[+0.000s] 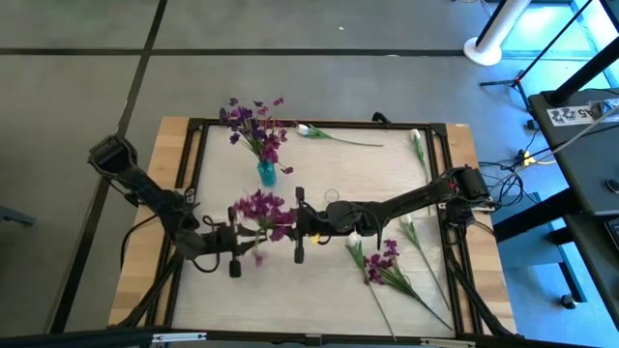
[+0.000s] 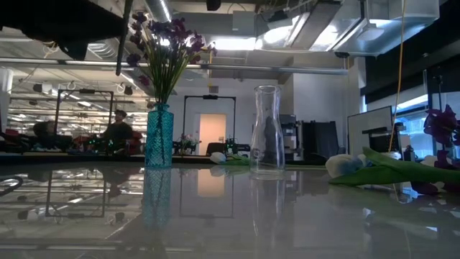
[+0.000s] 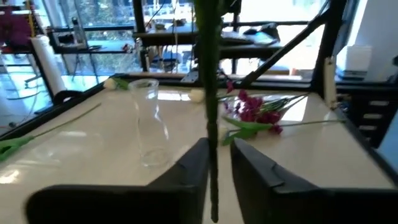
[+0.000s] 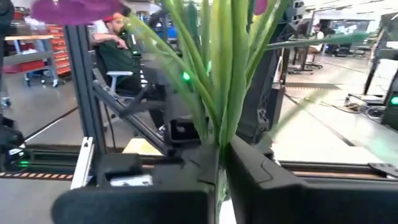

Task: Sort flowers into vase by color
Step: Put the left purple flowers into the blue flower vase

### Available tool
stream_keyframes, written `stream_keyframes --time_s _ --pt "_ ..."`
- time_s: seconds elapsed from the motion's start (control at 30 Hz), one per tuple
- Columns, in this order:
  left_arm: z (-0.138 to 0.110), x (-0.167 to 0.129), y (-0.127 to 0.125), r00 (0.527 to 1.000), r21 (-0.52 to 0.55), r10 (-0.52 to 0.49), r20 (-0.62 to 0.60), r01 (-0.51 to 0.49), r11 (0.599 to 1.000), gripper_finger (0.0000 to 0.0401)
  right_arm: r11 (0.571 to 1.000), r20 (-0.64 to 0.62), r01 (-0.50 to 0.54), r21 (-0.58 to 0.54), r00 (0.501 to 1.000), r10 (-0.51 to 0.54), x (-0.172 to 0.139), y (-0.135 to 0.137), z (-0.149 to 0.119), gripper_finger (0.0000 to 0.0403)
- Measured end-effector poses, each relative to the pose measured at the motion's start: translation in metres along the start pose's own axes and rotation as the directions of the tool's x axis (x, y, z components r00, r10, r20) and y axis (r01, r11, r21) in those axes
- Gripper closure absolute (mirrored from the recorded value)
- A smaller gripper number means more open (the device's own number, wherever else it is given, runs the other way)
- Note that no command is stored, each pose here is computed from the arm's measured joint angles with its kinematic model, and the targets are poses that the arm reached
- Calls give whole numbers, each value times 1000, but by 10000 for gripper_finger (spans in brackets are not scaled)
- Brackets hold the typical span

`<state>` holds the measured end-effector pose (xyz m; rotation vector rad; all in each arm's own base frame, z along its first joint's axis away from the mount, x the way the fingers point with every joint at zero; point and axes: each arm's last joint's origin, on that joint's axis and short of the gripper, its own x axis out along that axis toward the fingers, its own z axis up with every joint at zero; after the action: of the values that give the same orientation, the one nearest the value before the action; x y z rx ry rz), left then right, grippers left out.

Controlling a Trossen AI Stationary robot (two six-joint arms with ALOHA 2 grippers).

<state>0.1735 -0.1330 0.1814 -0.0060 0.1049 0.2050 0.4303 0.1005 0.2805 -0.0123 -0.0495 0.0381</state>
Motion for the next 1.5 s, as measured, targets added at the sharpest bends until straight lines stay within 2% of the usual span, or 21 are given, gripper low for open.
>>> stream_keyframes --time_s 0.17,0.3,0.43,0.53,0.67,0.77,0.97,1.17,1.37,1.5 --pt "10 -17 -1 1000 44 -10 17 10 999 275 997 70 57 -56 996 -53 -5 -3 17 394" --pt "11 -35 8 993 104 117 9 -117 988 249 971 158 198 -135 972 -176 -6 -11 27 396" --pt "9 -40 25 978 57 208 -17 -207 977 250 948 225 284 -146 942 -248 -2 -34 28 396" --pt "1 -35 41 963 13 257 -82 -257 966 260 928 238 346 -142 922 -307 5 -58 18 398" --pt "-15 -24 65 915 14 350 -201 -354 935 271 905 252 400 -141 899 -358 12 -88 3 398" --pt "-27 -15 80 885 16 375 -276 -386 922 269 890 236 431 -148 890 -391 16 -106 -8 400" --pt "-31 2 99 876 38 362 -318 -370 928 238 887 277 444 -123 874 -399 19 -126 -23 400" --pt "-30 8 110 859 84 386 -336 -381 921 209 895 226 422 -144 894 -386 21 -126 -29 399" --pt "-30 14 127 822 135 446 -354 -427 894 203 893 195 421 -157 900 -390 22 -125 -32 400" --pt "-26 19 137 828 159 428 -362 -398 904 203 893 185 421 -162 901 -391 22 -126 -33 400"
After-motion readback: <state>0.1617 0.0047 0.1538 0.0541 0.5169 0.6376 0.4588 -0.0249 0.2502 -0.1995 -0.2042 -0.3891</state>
